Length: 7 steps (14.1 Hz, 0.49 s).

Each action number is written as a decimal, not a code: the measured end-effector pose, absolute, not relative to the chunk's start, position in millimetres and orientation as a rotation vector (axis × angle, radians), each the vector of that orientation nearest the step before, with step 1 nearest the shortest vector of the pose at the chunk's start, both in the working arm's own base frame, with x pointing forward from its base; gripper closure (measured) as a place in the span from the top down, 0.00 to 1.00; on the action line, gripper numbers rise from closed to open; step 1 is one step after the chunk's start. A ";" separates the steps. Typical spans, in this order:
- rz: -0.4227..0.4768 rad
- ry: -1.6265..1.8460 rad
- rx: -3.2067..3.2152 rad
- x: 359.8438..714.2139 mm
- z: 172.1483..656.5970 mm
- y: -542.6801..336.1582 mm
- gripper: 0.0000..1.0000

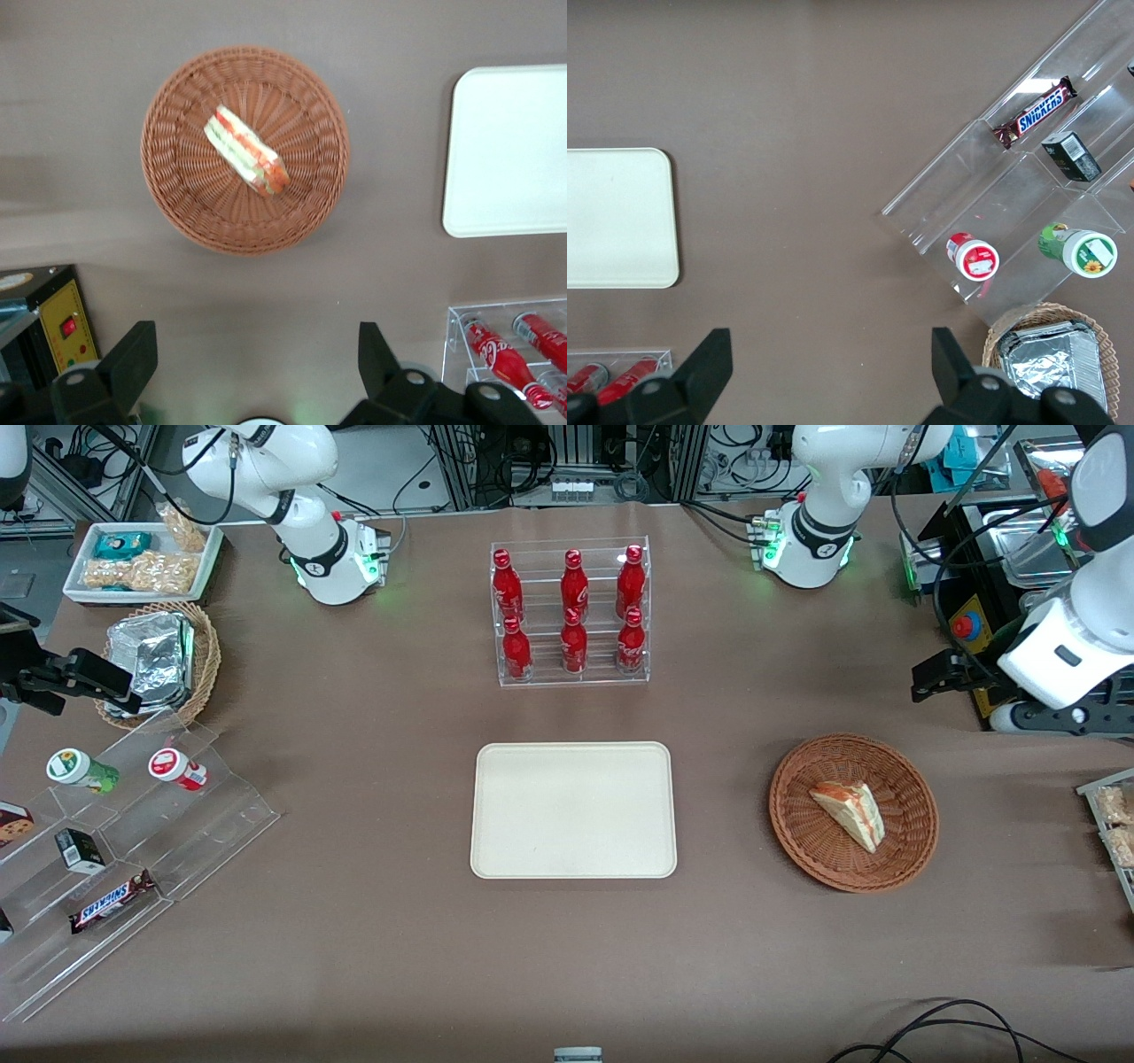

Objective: Place sandwich from basket to tray

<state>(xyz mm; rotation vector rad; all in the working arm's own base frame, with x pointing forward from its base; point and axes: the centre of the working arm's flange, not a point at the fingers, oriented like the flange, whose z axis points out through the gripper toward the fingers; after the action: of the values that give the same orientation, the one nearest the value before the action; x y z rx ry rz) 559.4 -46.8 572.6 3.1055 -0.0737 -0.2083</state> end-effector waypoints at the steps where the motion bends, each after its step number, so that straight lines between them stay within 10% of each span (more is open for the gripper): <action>1: -0.232 -0.073 3.105 559.8 558.9 -46.8 1.00; 7: -0.170 -0.014 3.100 578.6 399.2 -32.1 1.00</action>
<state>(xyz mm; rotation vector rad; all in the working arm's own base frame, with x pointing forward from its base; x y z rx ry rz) 578.6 -32.1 399.2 3.1001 -0.0135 -0.1701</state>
